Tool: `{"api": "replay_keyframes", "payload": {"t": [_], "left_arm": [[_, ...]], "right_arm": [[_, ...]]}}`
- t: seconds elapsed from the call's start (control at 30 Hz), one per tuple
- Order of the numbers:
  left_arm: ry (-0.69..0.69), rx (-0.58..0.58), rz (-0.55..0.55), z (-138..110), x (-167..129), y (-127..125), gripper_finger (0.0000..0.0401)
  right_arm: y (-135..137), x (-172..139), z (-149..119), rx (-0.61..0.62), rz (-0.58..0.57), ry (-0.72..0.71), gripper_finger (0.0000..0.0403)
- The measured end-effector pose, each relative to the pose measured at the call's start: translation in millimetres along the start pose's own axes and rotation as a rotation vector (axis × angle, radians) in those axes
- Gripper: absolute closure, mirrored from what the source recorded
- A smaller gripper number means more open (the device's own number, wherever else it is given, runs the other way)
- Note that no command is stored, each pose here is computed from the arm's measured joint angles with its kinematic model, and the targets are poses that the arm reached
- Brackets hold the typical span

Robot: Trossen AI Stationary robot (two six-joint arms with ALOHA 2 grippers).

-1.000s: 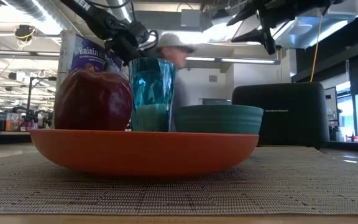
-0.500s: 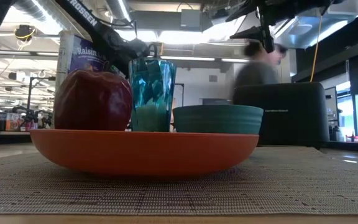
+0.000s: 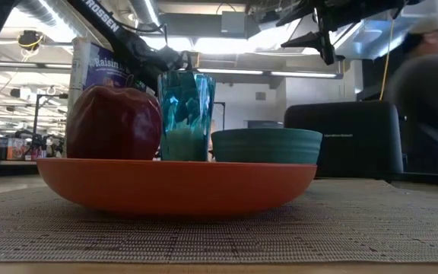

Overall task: Arrange a breakfast setting
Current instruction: Put the gold spoon on the table mat

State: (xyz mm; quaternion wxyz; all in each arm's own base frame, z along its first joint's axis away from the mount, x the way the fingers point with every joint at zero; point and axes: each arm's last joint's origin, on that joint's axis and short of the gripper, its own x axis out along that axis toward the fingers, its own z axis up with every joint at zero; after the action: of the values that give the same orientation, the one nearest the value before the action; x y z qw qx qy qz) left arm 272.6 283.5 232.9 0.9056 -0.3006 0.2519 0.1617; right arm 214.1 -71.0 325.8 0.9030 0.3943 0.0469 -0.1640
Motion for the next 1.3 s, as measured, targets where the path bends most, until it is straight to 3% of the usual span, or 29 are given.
{"api": "replay_keyframes", "payload": {"t": [0.4,0.77,1.1,1.2,1.3], "left_arm": [[-0.010,0.009,0.003,1,0,0,0.0392],[-0.028,-0.060,-0.009,4,-2,-6,0.0392],[-0.136,0.064,-0.065,33,-29,-41,0.0393],[-0.175,0.131,-0.136,44,-42,-57,0.0393],[-0.181,0.185,-0.277,55,-51,-77,0.0393]], "right_arm": [[0,0,0,-0.004,-0.002,-0.001,0.0210],[0,0,0,-0.024,0.005,0.005,0.0210],[0,0,0,-0.056,0.016,0.015,0.0210],[1,0,0,-0.073,0.017,0.015,0.0210],[1,0,0,-0.091,0.028,0.007,0.0210]]}}
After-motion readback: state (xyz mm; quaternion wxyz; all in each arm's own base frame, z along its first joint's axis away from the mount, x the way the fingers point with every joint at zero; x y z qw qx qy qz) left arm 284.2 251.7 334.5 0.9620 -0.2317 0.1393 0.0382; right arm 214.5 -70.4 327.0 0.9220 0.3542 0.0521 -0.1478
